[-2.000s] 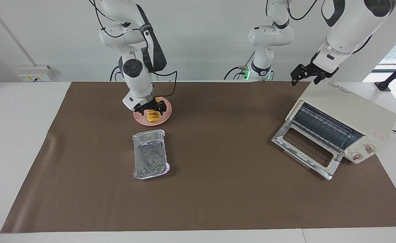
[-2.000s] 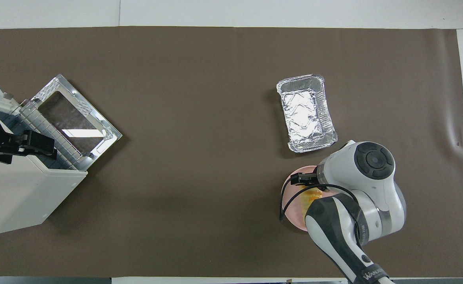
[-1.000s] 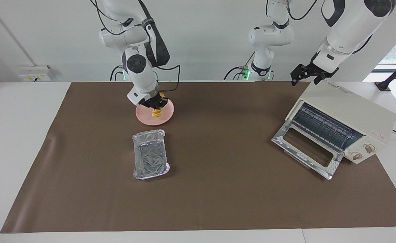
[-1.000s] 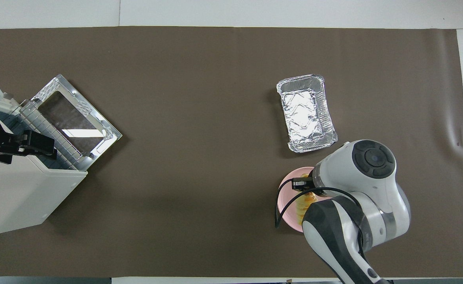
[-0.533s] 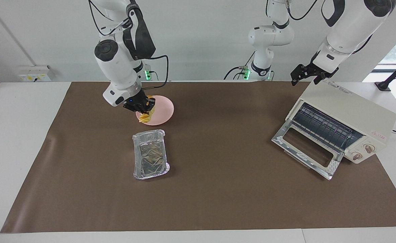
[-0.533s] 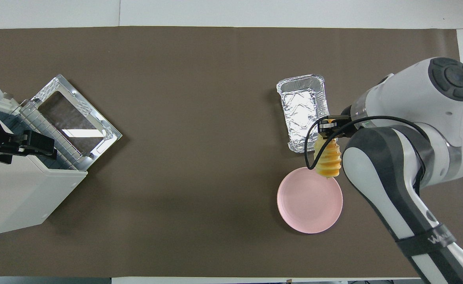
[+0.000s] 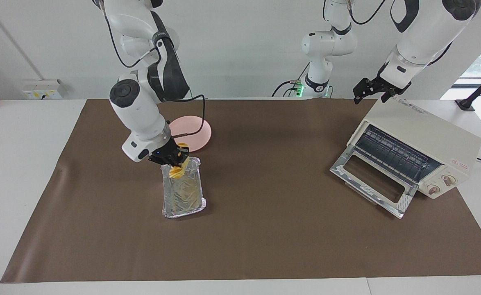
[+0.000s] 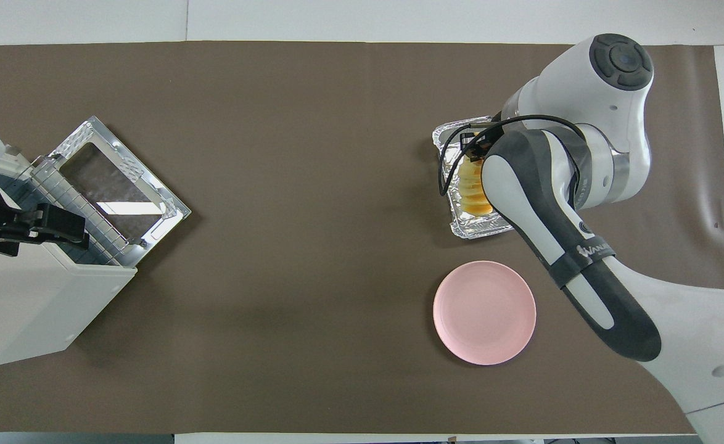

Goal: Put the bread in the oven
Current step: 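Lift the bread and lower it into the foil tray with the right gripper, then open the right gripper to release the bread in the foil tray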

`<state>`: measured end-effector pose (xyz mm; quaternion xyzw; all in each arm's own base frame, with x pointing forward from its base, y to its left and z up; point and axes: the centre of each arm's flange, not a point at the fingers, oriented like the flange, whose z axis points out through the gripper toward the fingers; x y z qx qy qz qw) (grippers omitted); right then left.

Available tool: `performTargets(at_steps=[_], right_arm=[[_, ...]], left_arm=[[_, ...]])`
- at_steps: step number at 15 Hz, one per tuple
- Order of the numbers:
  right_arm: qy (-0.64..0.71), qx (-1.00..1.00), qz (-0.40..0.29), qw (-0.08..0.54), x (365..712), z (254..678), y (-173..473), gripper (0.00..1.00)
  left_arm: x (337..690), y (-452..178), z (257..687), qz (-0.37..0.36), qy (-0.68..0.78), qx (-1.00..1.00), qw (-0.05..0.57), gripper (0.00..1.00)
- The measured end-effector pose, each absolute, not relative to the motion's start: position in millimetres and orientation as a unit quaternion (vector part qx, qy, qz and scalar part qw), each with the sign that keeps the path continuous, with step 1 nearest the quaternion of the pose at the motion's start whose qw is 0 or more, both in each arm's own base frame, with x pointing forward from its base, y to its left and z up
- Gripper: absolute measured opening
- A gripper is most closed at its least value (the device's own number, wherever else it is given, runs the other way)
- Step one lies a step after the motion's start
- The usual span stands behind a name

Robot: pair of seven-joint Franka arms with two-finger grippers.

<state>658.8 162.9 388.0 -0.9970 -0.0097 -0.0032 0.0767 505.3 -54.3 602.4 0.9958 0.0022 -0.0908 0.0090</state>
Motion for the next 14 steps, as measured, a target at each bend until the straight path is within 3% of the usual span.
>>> performTargets(at_steps=[9,10,14], right_arm=[[-0.027,-0.997,-0.012,0.074,654,339,163,0.14],[-0.026,-0.997,-0.014,0.074,654,340,162,0.19],[-0.029,-0.996,-0.025,0.075,662,358,146,0.59]], left_arm=[[505,-54,602,-0.091,0.002,0.996,0.009,1.00],[505,-54,602,-0.091,0.002,0.996,0.009,1.00],[505,-54,602,-0.091,0.002,0.996,0.009,1.00]])
